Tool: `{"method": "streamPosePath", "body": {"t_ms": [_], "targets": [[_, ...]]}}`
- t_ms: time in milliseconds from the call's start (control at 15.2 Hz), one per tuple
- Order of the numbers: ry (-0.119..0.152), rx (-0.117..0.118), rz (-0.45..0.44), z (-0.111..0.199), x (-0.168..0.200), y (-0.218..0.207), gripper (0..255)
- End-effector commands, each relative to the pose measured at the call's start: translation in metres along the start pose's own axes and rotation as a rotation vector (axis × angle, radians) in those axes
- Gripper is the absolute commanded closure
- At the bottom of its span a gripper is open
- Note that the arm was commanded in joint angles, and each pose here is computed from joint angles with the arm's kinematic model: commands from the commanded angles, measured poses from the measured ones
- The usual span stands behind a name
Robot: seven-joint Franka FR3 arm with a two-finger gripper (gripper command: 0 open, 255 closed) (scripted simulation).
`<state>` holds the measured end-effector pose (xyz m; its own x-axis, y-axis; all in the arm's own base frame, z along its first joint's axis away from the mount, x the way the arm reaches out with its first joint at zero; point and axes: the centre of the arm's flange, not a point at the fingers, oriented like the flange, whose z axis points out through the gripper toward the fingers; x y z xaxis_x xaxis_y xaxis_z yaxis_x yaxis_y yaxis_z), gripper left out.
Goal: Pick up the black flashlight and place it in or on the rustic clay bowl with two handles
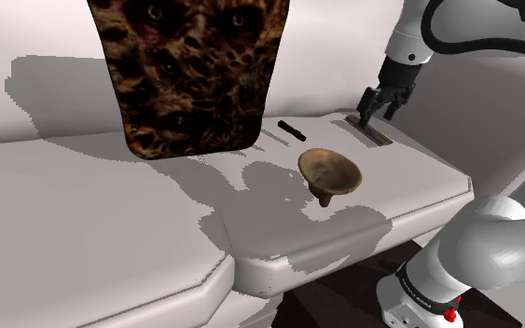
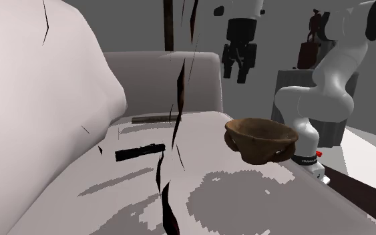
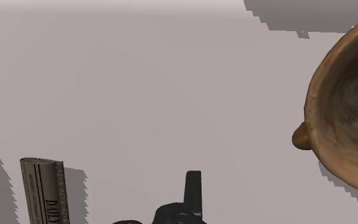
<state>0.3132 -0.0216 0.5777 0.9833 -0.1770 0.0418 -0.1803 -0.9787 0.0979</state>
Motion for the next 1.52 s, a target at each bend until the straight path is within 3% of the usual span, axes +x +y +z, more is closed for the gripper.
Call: {"method": "streamPosePath", "body": {"t_ms": [0,1452], "targets": [[0.000,0.000,0.000,0.000,0.000,0.000,0],[-0.032,0.086,-0.166,0.146,0.254,-0.026,0]]}}
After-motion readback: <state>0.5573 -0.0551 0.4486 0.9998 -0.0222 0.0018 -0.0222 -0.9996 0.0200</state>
